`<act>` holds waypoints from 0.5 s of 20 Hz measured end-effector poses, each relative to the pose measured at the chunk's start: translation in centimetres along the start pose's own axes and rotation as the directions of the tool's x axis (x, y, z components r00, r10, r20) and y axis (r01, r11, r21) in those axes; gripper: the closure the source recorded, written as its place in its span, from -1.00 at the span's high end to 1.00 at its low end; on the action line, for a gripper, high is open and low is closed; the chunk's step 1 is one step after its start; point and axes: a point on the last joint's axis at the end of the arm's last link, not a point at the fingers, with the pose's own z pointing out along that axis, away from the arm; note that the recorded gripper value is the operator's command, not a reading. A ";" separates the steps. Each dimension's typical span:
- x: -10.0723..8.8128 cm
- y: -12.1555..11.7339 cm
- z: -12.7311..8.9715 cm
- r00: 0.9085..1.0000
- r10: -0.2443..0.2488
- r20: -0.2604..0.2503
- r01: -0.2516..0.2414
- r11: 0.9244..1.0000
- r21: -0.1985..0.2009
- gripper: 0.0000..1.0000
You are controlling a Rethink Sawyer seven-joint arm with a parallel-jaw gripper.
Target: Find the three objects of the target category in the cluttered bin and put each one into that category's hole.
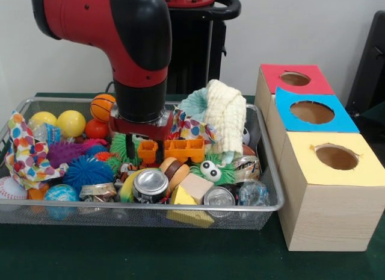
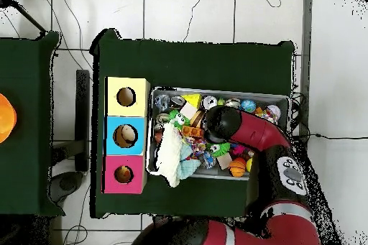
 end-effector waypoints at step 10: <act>0.2 -0.1 -2.5 1.000 0.010 0.017 -0.010 1.000 0.005 1.00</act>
